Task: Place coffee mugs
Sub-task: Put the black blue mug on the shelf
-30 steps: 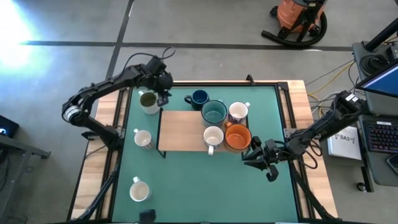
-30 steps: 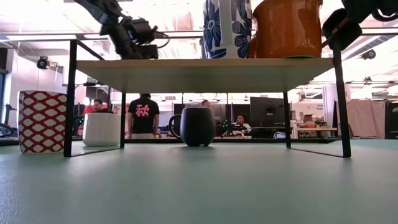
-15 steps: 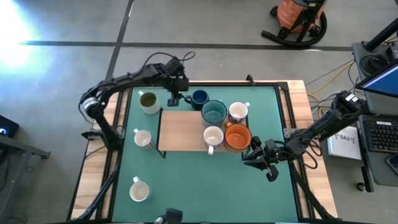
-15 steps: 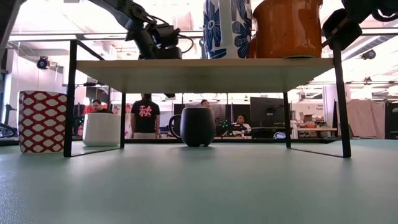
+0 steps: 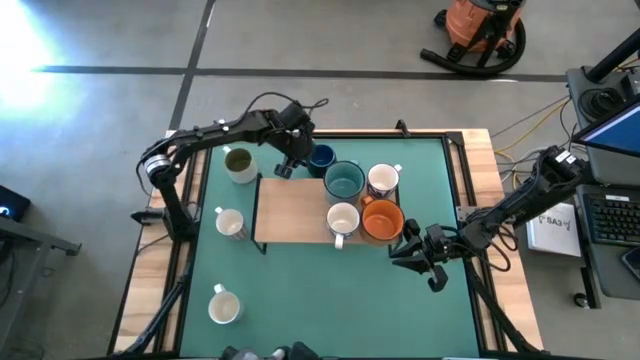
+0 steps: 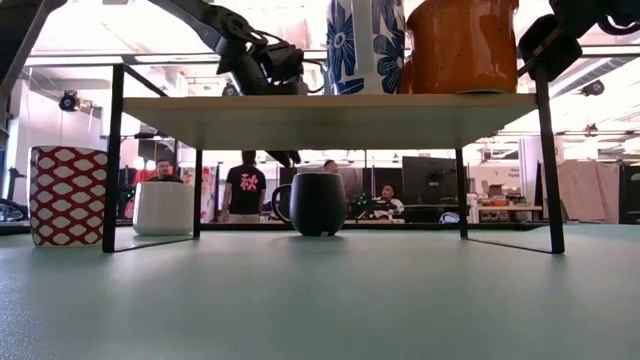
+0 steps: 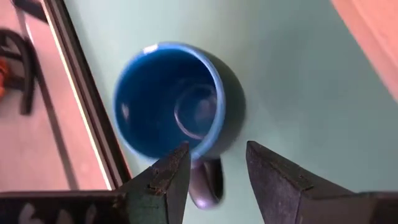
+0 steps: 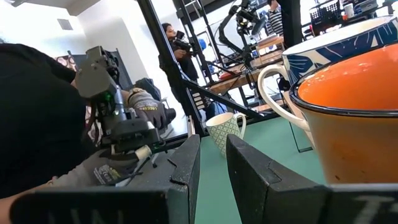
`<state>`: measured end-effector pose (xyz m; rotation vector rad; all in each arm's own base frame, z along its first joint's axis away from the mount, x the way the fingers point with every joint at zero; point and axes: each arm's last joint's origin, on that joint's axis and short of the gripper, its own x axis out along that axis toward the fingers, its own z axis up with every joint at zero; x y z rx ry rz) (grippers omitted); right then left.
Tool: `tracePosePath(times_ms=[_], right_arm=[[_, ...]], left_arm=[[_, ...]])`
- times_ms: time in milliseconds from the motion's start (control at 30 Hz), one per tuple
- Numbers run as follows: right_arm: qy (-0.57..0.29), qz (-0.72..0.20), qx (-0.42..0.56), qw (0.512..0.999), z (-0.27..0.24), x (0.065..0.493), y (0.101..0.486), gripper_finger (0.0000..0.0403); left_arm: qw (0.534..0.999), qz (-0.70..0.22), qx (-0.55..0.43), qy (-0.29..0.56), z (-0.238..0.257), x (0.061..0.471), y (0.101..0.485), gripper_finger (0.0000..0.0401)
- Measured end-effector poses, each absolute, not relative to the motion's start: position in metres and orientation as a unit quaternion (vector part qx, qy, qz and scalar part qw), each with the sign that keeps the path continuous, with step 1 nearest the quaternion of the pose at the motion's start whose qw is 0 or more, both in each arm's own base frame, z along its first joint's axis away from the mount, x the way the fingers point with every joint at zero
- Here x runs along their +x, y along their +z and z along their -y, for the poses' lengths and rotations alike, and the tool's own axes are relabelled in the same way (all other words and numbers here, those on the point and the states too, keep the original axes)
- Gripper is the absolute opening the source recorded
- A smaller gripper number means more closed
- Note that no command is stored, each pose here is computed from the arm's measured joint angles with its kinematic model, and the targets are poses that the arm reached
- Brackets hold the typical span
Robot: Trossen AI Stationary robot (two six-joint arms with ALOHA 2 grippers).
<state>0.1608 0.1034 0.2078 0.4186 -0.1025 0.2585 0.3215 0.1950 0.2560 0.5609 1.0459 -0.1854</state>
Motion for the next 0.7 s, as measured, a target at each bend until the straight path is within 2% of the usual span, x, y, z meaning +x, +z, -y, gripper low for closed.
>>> tracePosePath(times_ms=[500,700], right_arm=[[0.127,0.047,0.205,0.969,-0.103,0.161,0.207,0.0068],[0.127,0.045,0.204,0.97,-0.104,0.161,0.207,0.0068]], left_arm=[[0.808,-0.493,0.297,-0.125,-0.197,0.339,0.234,0.0137],[0.81,-0.491,0.296,-0.121,-0.197,0.341,0.233,0.0092]])
